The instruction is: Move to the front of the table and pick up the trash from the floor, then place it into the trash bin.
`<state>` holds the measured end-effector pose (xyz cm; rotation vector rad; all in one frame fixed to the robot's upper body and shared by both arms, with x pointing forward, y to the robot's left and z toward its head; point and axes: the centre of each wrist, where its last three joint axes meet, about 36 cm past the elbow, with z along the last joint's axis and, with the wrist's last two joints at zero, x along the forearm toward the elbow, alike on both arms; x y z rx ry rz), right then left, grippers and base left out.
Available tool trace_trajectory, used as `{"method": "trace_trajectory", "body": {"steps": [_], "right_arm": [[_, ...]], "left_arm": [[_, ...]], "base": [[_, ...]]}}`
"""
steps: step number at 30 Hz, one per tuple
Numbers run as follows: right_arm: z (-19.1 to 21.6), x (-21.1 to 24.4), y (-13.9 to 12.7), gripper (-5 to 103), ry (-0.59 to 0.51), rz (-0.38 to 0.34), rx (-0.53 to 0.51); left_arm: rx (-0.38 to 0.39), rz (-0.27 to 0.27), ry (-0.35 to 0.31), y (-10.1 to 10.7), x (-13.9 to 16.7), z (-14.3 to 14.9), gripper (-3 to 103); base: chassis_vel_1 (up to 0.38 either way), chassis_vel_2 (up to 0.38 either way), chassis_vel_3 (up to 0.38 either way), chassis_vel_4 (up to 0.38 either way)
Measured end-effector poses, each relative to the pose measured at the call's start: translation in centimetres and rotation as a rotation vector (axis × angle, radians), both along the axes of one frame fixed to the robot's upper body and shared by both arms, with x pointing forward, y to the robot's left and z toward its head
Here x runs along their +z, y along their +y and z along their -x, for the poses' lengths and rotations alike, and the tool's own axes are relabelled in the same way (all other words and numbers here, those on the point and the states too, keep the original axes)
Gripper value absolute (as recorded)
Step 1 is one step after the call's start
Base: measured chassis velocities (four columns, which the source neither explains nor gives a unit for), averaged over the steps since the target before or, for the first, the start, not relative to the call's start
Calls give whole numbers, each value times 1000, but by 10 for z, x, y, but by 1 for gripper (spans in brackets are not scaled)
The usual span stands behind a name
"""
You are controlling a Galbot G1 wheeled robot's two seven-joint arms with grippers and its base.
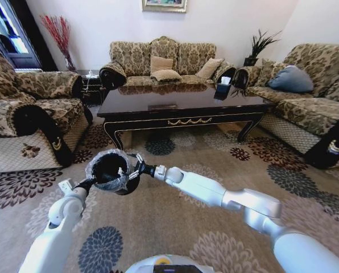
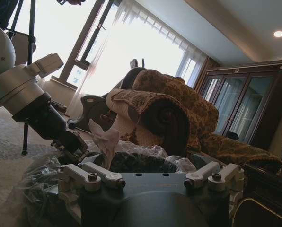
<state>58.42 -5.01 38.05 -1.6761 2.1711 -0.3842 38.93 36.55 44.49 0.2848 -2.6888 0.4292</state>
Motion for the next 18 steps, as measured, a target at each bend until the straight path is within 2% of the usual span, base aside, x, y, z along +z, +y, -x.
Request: {"method": "trace_trajectory", "body": {"steps": [13,18], "right_arm": [[1,-6,0,100,15,15,-29],[-6,-3,-6,100,-55,19,-39]], "left_arm": [[-8,9,-15,-4,0,0,2],[1,5,-17,1,0,-1,2]], "base": [[0,0,0,0],[0,0,0,0]]}}
